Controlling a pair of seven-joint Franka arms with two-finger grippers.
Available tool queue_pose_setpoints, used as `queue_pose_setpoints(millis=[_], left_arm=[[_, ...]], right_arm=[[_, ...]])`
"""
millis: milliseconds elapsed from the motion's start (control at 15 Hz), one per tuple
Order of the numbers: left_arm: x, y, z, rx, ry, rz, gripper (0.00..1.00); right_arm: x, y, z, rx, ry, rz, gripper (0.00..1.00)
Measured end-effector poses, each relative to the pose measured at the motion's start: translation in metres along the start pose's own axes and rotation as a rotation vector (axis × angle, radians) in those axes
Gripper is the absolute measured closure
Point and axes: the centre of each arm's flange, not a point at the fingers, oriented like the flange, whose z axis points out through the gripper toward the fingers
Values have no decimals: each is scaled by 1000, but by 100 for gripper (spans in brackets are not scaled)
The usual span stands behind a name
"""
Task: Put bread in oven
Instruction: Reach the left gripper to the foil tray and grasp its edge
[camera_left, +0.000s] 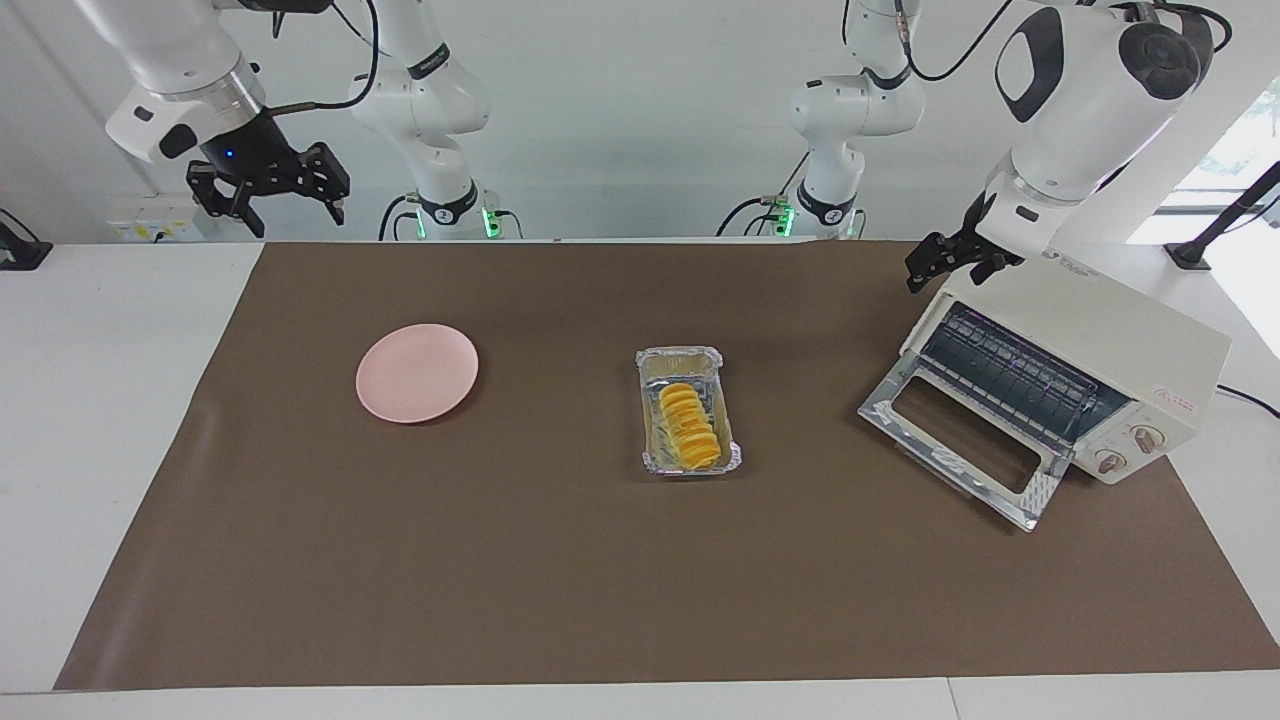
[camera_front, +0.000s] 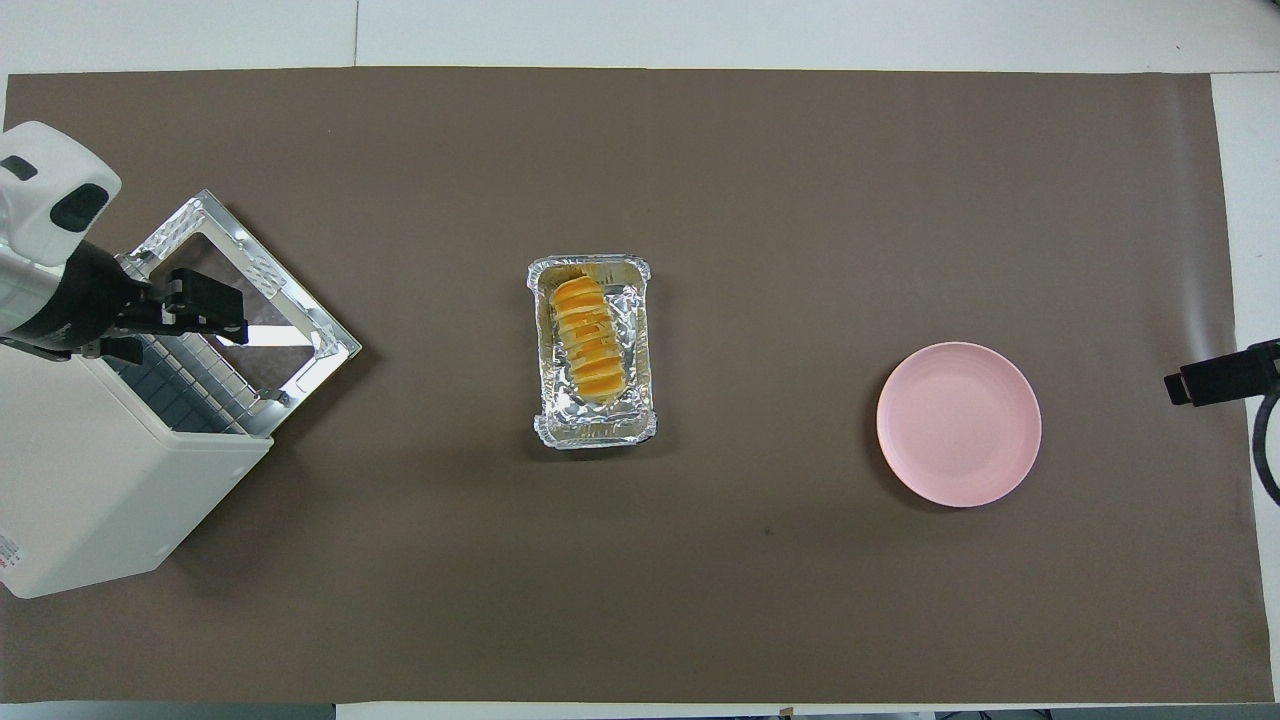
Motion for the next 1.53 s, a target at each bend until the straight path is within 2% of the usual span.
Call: queue_pose_setpoints(millis=[133, 266, 532, 798, 1063, 1263, 1329, 1529], left_arm=[[-2, 33, 7, -2, 8, 29, 0], [4, 77, 22, -6, -14, 30, 0], [26, 209, 82, -8, -30, 6, 0], [6, 301, 136, -27, -3, 69, 0], [-17, 347, 196, 7, -24, 123, 0], [-23, 354, 237, 19, -34, 133, 0], [-23, 353, 244, 19, -33, 131, 5], [-20, 349, 251, 11, -19, 124, 10]], right_arm=[[3, 7, 2, 2, -4, 13, 0], [9, 13, 9, 5, -15, 21, 0], [14, 14, 13, 6, -21, 39, 0], [14, 14, 7, 1, -7, 40, 0], [14, 14, 4, -1, 3, 41, 0], [14, 15, 2, -3, 8, 45, 0], [14, 15, 2, -3, 8, 53, 0], [16, 15, 1, -6, 23, 70, 0]])
